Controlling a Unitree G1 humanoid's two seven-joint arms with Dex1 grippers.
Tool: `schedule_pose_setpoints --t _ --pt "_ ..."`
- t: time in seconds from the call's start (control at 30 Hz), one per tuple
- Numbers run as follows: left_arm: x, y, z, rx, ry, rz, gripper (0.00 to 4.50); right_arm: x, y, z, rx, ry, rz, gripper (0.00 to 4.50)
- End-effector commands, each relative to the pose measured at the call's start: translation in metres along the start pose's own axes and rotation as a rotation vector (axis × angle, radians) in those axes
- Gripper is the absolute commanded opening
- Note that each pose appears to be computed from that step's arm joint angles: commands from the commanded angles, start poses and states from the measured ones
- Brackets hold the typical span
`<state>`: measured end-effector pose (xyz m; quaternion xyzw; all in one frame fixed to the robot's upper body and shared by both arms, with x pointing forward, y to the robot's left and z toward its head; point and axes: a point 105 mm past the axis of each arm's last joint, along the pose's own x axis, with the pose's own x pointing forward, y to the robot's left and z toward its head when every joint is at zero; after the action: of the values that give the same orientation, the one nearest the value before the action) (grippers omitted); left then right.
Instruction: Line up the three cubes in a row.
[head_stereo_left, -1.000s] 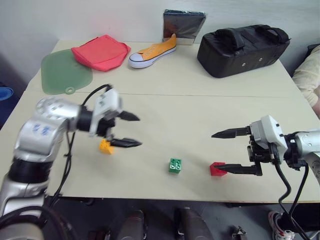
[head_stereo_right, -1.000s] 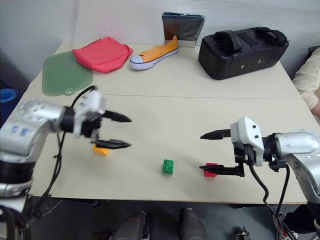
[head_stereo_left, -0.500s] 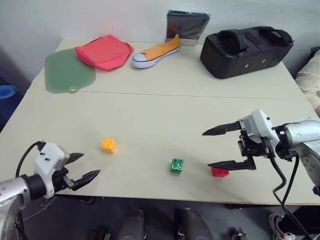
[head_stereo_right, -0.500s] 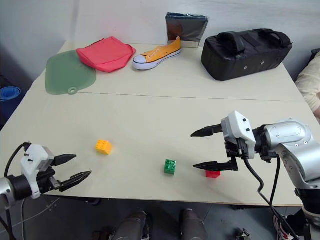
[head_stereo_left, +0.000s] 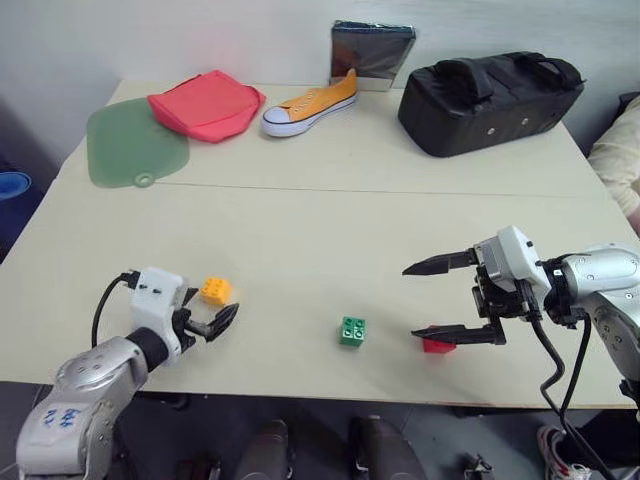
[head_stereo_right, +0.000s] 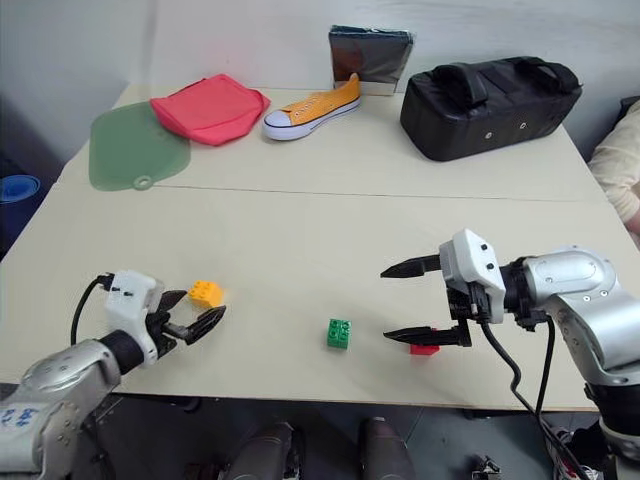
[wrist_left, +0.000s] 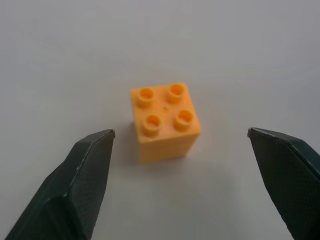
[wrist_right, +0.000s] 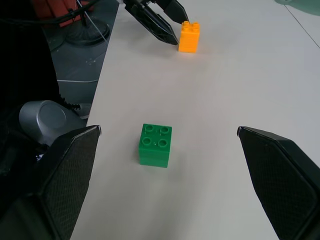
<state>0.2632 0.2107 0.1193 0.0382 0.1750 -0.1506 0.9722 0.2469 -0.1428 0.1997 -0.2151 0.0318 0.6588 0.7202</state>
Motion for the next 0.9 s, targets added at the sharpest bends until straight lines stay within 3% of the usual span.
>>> schedule_pose_setpoints --t 0.03,0.27,0.37,0.57,0.63,0.77,0.9 --pt "0.006 -0.002 0.004 -0.007 -0.004 0.019 4.48 -0.002 -0.002 0.01 -0.054 -0.014 -0.028 4.5" --pt "0.021 -0.013 -0.001 -0.012 0.037 -0.041 4.48 -0.002 -0.004 0.012 -0.072 -0.013 -0.031 4.5" --pt "0.022 -0.009 0.0 -0.02 0.037 -0.023 3.93 -0.001 -0.004 0.012 -0.076 -0.013 -0.031 4.5" --pt "0.019 -0.005 0.003 0.004 0.027 -0.032 2.04 -0.002 -0.003 0.011 -0.077 -0.007 -0.037 4.5" --pt "0.017 -0.011 0.013 0.037 -0.008 -0.128 1.52 -0.002 -0.002 0.01 -0.076 -0.003 -0.039 4.5" --pt "0.001 -0.04 0.033 0.237 -0.051 -0.453 1.52 -0.002 -0.002 0.008 -0.077 0.011 -0.034 4.5" --pt "-0.009 -0.047 0.04 0.372 -0.043 -0.667 1.52 -0.002 -0.001 0.008 -0.081 0.018 -0.024 4.5"
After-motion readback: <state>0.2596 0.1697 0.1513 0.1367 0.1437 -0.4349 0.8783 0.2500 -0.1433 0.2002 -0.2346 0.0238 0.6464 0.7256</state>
